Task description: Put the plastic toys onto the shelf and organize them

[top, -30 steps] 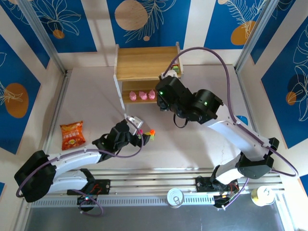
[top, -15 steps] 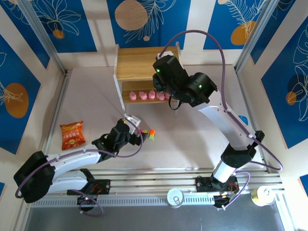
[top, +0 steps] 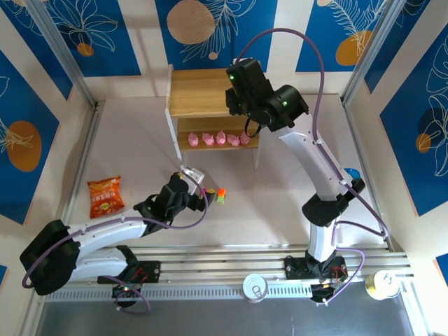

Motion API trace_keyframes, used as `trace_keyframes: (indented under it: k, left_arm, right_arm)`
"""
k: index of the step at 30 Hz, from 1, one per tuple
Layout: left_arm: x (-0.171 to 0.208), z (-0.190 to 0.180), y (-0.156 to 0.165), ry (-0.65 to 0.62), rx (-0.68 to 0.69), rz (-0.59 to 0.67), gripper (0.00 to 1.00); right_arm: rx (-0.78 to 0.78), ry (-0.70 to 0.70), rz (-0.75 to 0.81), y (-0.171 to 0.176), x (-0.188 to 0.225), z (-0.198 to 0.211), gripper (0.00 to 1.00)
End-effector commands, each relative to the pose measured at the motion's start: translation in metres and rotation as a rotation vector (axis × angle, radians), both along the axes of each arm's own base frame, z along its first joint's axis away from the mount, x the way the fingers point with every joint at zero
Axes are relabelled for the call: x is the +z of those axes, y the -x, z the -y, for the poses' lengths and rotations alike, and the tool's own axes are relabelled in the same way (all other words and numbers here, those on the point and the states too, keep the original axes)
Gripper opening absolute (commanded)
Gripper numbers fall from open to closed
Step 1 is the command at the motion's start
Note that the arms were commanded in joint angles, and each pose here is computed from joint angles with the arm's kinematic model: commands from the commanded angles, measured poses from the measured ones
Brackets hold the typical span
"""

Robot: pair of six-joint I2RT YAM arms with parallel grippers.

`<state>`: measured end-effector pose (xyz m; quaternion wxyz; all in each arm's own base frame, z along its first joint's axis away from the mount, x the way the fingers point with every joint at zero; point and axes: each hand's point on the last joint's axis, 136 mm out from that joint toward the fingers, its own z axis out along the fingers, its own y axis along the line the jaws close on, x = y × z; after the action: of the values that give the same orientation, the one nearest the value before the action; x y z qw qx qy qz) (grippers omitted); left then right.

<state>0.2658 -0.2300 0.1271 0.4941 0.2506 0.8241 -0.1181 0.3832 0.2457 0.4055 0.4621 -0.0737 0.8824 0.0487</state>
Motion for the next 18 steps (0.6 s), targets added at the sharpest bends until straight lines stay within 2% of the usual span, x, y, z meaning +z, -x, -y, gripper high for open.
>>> trace_keyframes:
  k: [1, 18]
  left_arm:
    - [0.013, 0.004, -0.002, 0.009, 0.002, 0.020, 1.00]
    - [0.011, 0.007, -0.002, 0.013, -0.009, 0.012, 1.00]
  right_arm:
    - [0.017, 0.004, -0.029, -0.003, -0.004, 0.002, 0.27]
    - [0.006, 0.020, -0.054, -0.020, -0.016, 0.005, 0.28]
